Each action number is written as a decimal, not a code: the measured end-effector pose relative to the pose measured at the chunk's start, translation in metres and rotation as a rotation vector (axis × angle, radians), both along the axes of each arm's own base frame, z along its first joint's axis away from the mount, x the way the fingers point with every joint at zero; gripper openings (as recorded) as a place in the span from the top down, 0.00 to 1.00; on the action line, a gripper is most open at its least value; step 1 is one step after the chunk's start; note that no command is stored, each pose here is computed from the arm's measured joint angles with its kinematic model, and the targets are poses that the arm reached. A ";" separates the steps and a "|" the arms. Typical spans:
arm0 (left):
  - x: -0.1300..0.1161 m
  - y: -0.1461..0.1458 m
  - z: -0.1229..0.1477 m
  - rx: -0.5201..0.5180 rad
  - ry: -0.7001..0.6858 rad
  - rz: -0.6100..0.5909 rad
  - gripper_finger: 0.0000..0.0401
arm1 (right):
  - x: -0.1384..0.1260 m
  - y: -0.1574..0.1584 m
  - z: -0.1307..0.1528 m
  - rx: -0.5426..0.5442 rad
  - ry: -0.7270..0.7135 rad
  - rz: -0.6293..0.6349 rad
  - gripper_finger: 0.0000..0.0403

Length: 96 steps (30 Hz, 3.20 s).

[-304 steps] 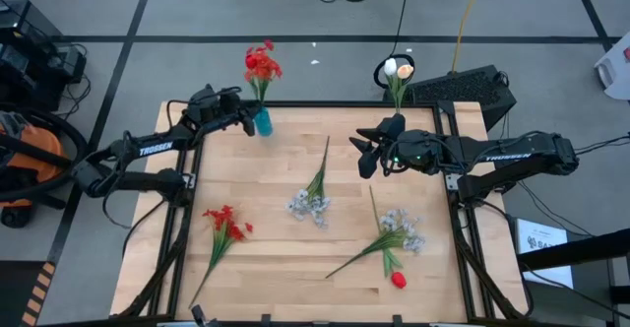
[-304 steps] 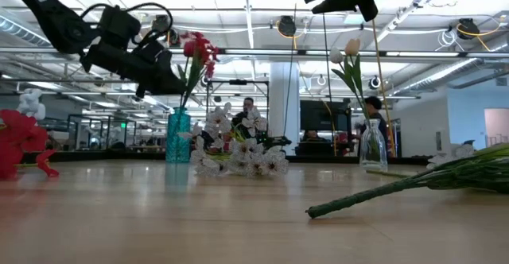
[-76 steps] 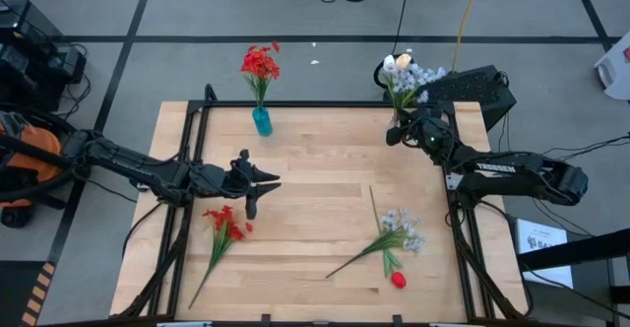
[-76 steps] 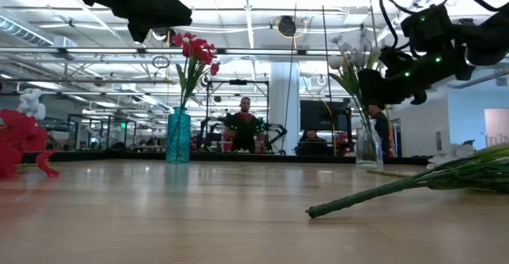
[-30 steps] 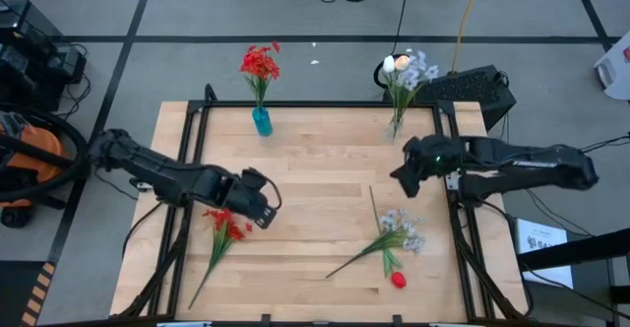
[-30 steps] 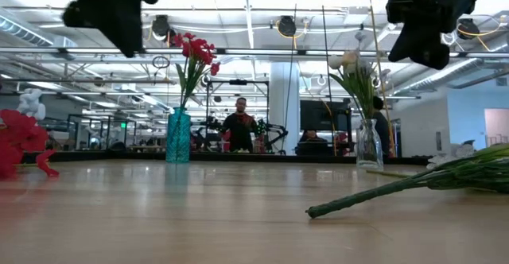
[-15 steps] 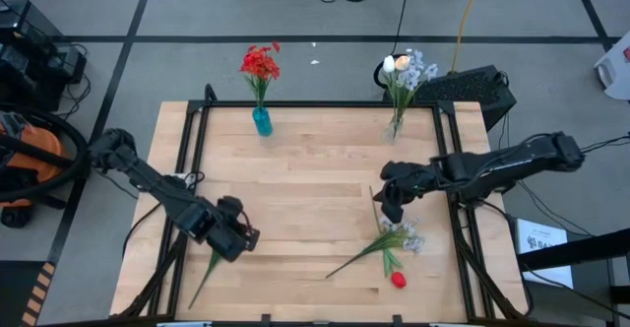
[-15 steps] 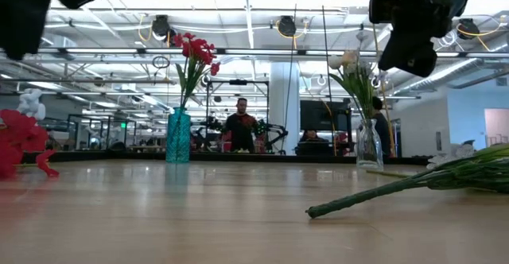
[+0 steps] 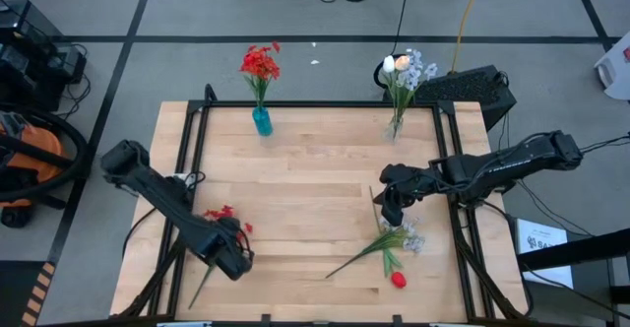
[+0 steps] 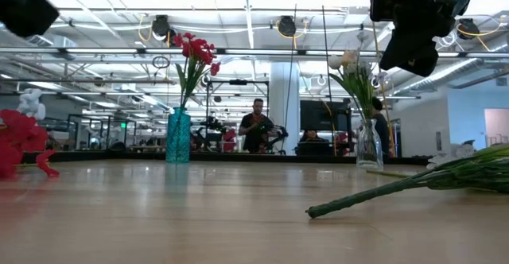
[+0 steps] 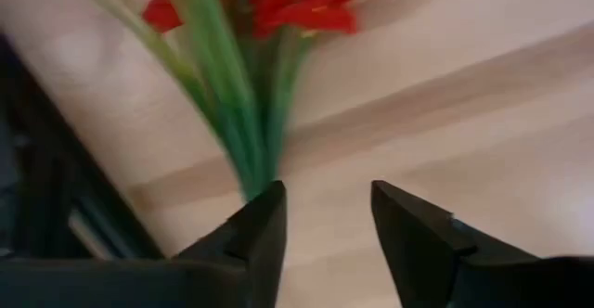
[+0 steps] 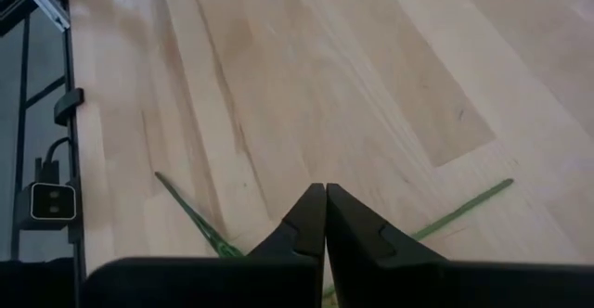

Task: Sort flowers into vase by color
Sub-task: Put the orange flowers into the blue vase

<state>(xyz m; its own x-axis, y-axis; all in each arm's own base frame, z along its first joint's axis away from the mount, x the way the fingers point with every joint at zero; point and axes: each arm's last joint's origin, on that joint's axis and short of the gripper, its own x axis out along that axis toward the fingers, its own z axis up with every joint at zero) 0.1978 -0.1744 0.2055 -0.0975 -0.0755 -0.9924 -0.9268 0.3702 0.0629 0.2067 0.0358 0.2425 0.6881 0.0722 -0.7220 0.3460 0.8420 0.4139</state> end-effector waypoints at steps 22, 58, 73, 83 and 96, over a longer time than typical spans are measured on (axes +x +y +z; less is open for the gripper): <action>-0.023 -0.023 -0.075 -0.171 0.159 -0.095 0.52 | 0.000 0.000 0.000 -0.007 -0.001 -0.002 0.99; 0.155 0.192 0.077 0.786 -1.082 -0.778 0.97 | 0.001 -0.004 0.001 -0.032 -0.026 -0.137 0.99; -0.020 0.311 0.197 1.230 -1.181 -0.662 0.97 | 0.001 -0.008 0.002 -0.019 -0.061 -0.355 0.99; -0.097 0.325 0.218 1.459 -0.988 -0.415 0.97 | 0.002 -0.017 0.002 0.005 -0.065 -0.419 0.99; -0.123 0.394 0.160 1.236 -0.909 -0.188 0.97 | 0.003 -0.024 0.002 0.019 -0.067 -0.468 0.99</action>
